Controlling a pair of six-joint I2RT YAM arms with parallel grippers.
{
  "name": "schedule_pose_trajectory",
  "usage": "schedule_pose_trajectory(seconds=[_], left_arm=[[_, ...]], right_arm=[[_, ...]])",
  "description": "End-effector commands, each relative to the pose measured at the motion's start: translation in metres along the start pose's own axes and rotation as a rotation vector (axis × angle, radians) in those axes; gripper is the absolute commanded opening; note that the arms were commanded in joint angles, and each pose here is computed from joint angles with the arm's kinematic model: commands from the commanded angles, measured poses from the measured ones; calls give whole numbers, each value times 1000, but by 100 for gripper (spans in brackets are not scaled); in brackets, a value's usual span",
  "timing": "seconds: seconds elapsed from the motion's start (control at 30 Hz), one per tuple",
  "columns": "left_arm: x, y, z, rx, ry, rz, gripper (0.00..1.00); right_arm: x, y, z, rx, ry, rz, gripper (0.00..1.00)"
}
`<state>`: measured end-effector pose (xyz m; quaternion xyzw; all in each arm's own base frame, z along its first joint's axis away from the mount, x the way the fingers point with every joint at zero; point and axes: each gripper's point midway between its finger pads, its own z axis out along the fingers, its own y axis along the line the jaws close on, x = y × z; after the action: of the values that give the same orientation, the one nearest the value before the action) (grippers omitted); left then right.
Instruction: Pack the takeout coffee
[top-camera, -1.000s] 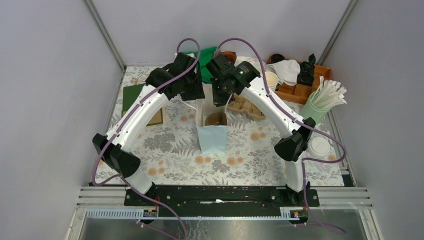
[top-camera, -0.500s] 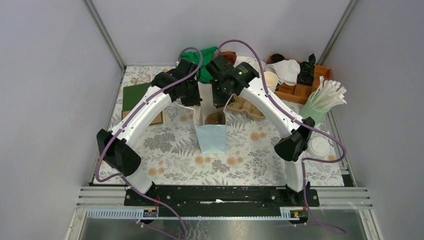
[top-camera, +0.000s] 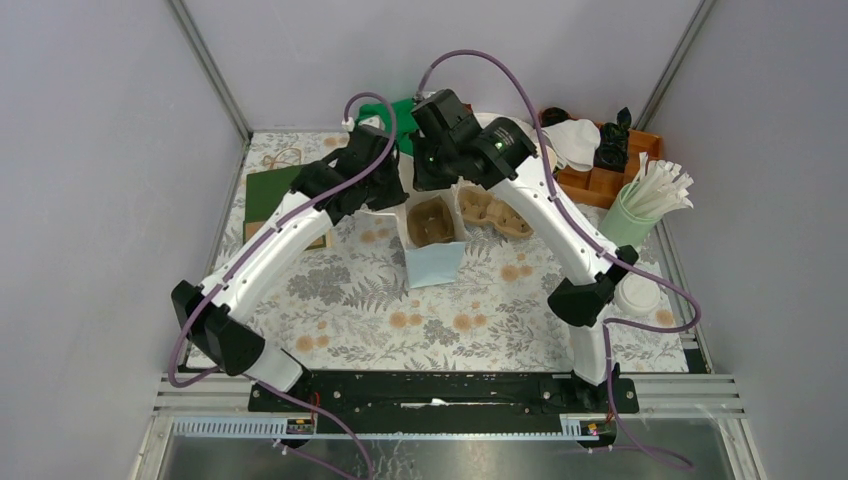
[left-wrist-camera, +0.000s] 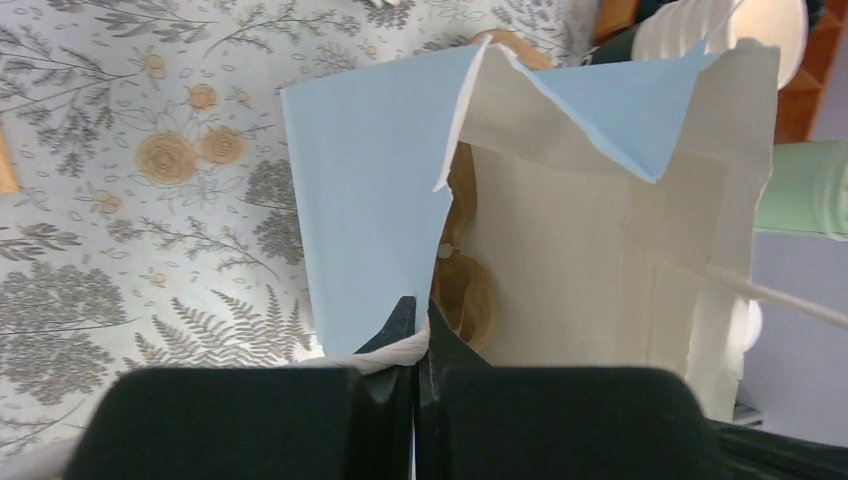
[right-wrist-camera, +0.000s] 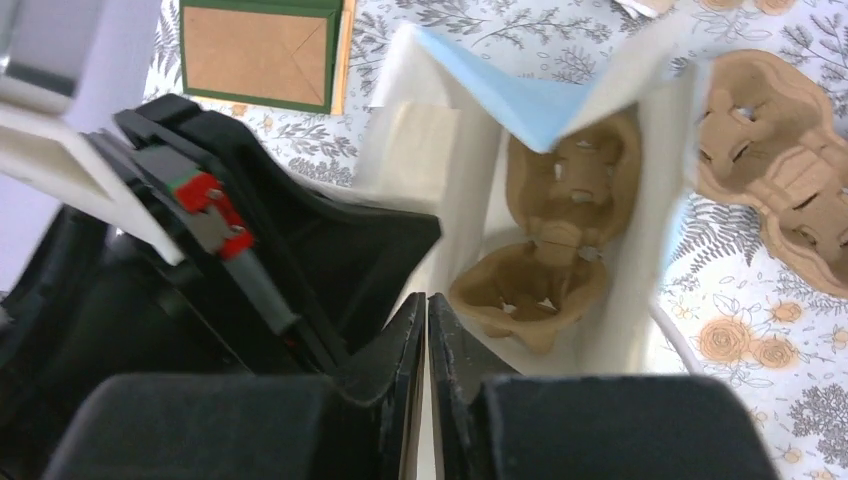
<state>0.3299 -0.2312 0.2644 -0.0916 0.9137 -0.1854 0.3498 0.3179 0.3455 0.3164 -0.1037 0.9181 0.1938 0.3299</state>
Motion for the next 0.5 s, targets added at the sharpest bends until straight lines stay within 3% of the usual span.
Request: schedule_pose_trajectory(seconds=[0.0,0.17,0.33,0.47], left_arm=[[-18,-19,-10,69,-117,-81,0],[-21,-15,-11,74,-163,-129,0],[-27,-9,-23,89,-231,-164,0],[-27,-8,-40,180,-299,-202,0]], right_arm=[[-9,20,-16,-45,-74,-64,12],[15,28,-3,-20,-24,-125,10],[47,-10,22,161,73,-151,6],[61,-20,34,195,115,-172,5]])
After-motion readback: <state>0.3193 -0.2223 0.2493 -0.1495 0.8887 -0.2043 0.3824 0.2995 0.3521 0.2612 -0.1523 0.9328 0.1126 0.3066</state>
